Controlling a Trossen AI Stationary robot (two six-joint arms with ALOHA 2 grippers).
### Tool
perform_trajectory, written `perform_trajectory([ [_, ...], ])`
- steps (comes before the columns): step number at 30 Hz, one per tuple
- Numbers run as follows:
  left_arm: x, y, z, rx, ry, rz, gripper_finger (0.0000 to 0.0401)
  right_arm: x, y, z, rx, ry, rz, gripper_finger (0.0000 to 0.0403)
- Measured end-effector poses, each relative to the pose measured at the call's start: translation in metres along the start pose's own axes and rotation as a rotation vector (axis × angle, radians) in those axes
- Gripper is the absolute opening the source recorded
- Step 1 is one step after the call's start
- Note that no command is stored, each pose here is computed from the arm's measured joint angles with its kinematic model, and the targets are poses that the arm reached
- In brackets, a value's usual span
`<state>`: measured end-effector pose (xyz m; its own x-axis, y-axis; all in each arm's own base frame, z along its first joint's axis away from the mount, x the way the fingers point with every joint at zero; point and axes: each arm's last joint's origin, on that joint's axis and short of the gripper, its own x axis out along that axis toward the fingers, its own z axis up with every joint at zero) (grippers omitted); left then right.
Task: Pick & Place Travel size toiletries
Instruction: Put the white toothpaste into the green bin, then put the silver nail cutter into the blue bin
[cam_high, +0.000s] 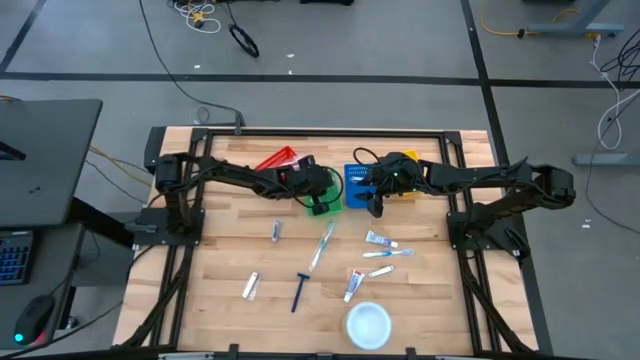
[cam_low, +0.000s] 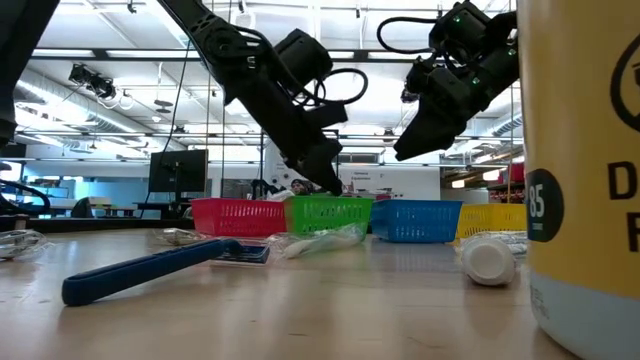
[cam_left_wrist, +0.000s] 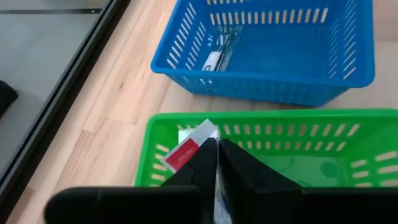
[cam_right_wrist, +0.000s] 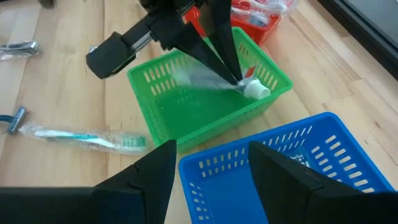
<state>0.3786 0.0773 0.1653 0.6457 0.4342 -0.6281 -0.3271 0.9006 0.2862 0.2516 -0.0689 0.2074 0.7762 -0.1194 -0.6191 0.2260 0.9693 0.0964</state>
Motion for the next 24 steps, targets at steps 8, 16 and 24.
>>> perform_trajectory([
  [8, -0.004, 0.000, 0.000, -0.040, 0.019, 0.013, 0.0099, 0.000, 0.000, 0.000, 0.000, 0.001, 0.000, 0.0211],
  [16, -0.049, 0.013, 0.021, -0.154, -0.029, -0.022, 0.0122, 0.000, 0.000, 0.000, 0.003, 0.003, 0.002, 0.0211],
  [24, -0.105, 0.025, 0.018, -0.178, 0.003, -0.003, 0.0107, 0.011, 0.015, -0.007, -0.012, 0.055, 0.053, 0.0211],
])
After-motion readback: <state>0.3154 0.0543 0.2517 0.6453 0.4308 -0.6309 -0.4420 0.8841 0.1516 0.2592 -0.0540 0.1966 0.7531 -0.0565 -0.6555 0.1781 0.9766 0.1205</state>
